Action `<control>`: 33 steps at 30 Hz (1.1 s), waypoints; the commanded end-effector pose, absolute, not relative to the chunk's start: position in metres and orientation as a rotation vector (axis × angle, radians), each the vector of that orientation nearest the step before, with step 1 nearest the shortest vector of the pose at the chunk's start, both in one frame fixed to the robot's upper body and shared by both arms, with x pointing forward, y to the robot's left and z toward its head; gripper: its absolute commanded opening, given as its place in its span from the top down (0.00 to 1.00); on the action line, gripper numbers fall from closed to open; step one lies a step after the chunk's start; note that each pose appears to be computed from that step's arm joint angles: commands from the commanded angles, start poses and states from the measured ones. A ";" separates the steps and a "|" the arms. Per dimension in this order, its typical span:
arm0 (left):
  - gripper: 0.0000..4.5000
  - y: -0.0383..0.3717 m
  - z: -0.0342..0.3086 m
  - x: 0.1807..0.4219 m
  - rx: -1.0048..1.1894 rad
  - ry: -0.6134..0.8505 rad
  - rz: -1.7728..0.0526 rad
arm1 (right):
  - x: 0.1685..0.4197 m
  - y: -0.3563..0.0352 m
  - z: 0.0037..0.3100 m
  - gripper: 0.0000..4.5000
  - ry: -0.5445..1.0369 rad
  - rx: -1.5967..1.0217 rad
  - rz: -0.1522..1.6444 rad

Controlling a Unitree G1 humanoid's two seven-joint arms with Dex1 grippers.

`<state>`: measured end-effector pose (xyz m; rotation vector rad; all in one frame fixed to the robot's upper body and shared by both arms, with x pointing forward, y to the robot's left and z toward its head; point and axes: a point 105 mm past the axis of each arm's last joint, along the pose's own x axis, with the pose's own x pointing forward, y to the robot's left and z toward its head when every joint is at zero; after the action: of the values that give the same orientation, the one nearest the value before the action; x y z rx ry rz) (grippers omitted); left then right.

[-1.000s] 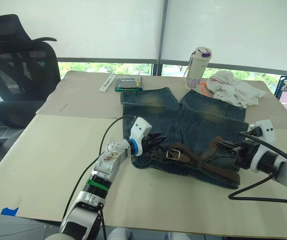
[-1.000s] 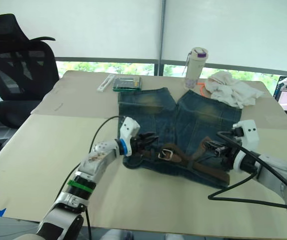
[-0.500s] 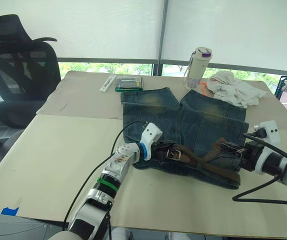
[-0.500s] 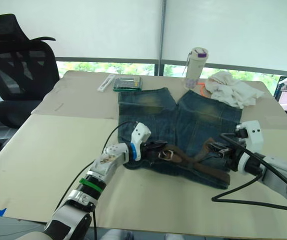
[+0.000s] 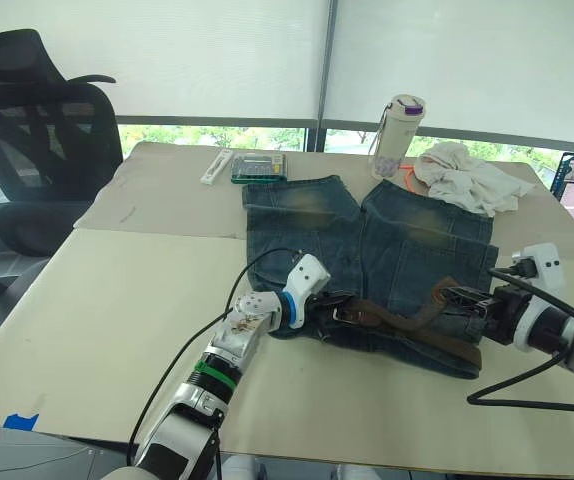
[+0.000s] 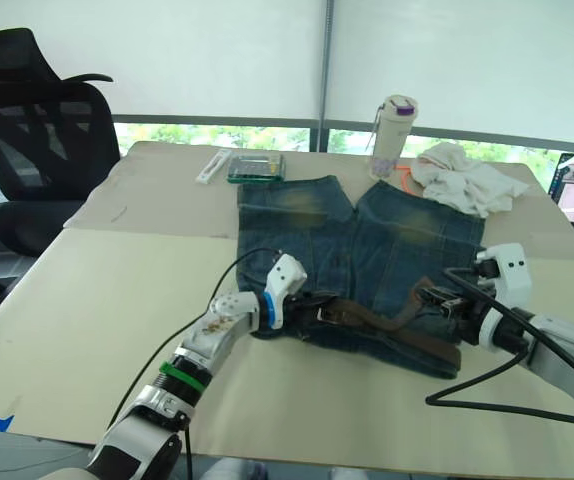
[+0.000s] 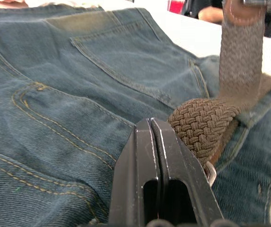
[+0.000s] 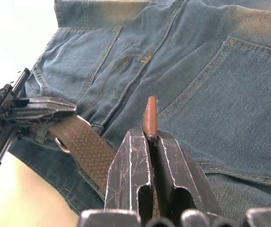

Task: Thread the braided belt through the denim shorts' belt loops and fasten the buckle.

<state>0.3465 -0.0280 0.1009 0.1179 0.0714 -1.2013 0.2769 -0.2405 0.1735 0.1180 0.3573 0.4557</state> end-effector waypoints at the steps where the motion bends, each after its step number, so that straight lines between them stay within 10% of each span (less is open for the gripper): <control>1: 0.99 -0.036 0.088 0.342 0.161 0.108 -1.225 | 0.274 -0.240 0.186 1.00 0.312 0.098 0.461; 33: 0.99 -0.047 0.032 0.339 0.035 0.321 -1.141 | 0.279 -0.259 0.242 1.00 0.092 0.278 0.425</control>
<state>0.3449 -0.0617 0.0735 0.0861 0.1408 -1.1928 0.2830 -0.2567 0.2231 0.2960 0.1740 0.4221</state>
